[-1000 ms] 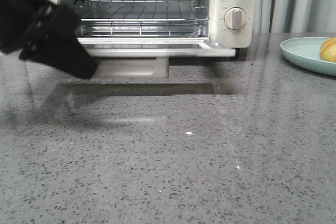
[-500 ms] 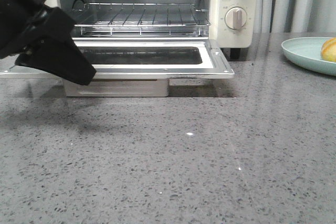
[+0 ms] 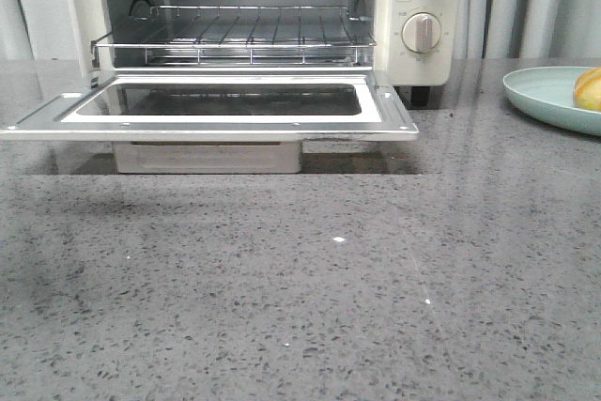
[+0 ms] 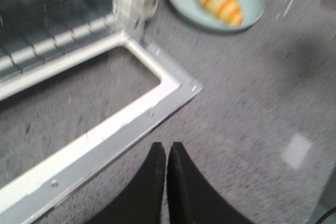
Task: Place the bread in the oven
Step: 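Lower the right gripper over the croissant on the plate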
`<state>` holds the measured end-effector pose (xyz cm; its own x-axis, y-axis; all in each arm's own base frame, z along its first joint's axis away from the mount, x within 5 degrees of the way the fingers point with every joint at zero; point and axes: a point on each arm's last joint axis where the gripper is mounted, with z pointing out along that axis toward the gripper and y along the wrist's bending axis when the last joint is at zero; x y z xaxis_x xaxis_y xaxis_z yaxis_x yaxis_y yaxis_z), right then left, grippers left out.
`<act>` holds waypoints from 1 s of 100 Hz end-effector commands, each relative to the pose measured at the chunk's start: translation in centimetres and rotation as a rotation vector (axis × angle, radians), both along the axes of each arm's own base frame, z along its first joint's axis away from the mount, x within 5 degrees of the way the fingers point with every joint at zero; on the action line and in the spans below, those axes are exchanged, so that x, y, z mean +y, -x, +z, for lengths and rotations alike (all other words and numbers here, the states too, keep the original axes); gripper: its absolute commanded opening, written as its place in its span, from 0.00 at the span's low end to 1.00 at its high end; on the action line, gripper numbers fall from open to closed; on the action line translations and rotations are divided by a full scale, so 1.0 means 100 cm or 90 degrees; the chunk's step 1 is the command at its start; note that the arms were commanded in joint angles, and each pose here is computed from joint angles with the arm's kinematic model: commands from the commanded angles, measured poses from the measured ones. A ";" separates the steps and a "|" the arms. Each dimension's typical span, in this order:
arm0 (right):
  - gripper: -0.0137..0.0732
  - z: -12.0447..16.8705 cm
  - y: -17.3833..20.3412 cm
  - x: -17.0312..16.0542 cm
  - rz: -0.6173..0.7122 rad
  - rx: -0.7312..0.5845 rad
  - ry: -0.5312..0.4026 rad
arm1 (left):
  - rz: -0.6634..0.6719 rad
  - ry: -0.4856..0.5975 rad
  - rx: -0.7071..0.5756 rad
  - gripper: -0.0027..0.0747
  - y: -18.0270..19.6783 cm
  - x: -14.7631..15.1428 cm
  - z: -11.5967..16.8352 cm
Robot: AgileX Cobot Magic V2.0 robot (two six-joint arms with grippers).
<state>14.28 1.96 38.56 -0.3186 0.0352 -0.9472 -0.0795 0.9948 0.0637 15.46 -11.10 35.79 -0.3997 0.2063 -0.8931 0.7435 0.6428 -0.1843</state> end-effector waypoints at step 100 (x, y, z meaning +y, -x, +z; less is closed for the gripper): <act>0.61 -0.066 -0.184 -0.054 -0.191 0.288 -0.029 | 0.006 0.155 -0.143 0.01 0.097 0.037 0.059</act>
<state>32.12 -3.20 30.36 -0.7199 0.2533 -0.6462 0.2695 0.9600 0.0761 5.75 -7.50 40.23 -0.2210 0.0552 -0.9737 0.7885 0.5976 -0.1451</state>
